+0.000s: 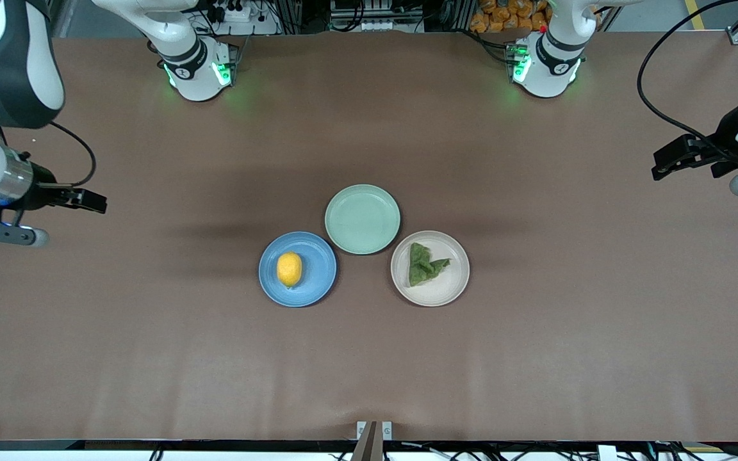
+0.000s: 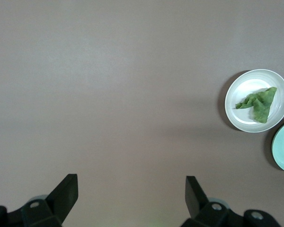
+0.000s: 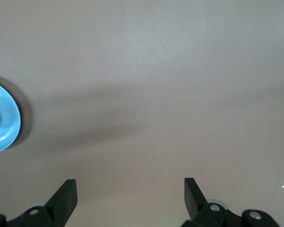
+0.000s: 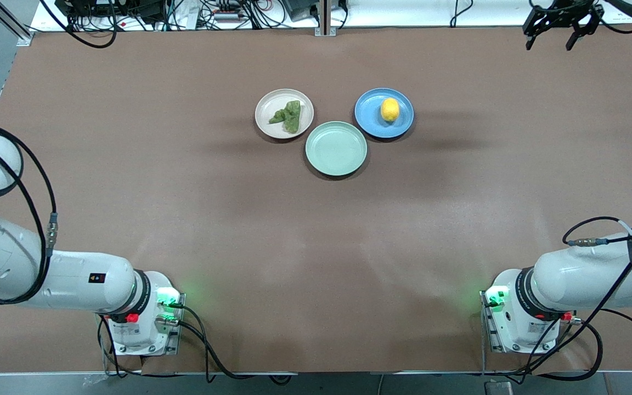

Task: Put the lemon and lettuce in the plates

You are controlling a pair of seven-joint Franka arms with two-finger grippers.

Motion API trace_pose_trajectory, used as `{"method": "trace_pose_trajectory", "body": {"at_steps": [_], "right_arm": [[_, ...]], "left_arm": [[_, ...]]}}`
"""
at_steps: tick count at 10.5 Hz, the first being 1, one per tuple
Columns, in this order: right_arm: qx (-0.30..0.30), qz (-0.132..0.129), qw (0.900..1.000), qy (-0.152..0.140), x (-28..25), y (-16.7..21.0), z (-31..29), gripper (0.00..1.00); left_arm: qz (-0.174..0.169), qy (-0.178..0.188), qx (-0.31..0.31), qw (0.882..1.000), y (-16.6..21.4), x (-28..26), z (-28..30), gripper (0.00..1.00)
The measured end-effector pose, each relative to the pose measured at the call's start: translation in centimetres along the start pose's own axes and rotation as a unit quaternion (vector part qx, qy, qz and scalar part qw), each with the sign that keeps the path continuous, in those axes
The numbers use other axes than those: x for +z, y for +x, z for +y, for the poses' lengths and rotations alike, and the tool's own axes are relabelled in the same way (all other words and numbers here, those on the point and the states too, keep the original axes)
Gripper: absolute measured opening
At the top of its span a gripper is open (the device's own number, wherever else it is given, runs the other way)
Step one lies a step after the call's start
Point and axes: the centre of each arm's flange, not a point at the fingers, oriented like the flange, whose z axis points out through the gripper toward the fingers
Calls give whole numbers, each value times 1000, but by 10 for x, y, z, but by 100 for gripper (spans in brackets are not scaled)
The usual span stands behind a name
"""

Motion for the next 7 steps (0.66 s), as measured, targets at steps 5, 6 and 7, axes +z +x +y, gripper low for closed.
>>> {"method": "trace_pose_trajectory", "body": {"at_steps": [5, 6, 7], "right_arm": [[13, 97, 995, 15, -84, -33, 19, 100], [14, 112, 993, 17, -99, -35, 20, 100], [16, 121, 992, 19, -110, -36, 22, 100]], "left_arm": [[0, 0, 0, 1000, 0, 0, 0, 100], [0, 0, 0, 1000, 0, 0, 0, 100], [0, 0, 0, 1000, 0, 0, 0, 100]]}}
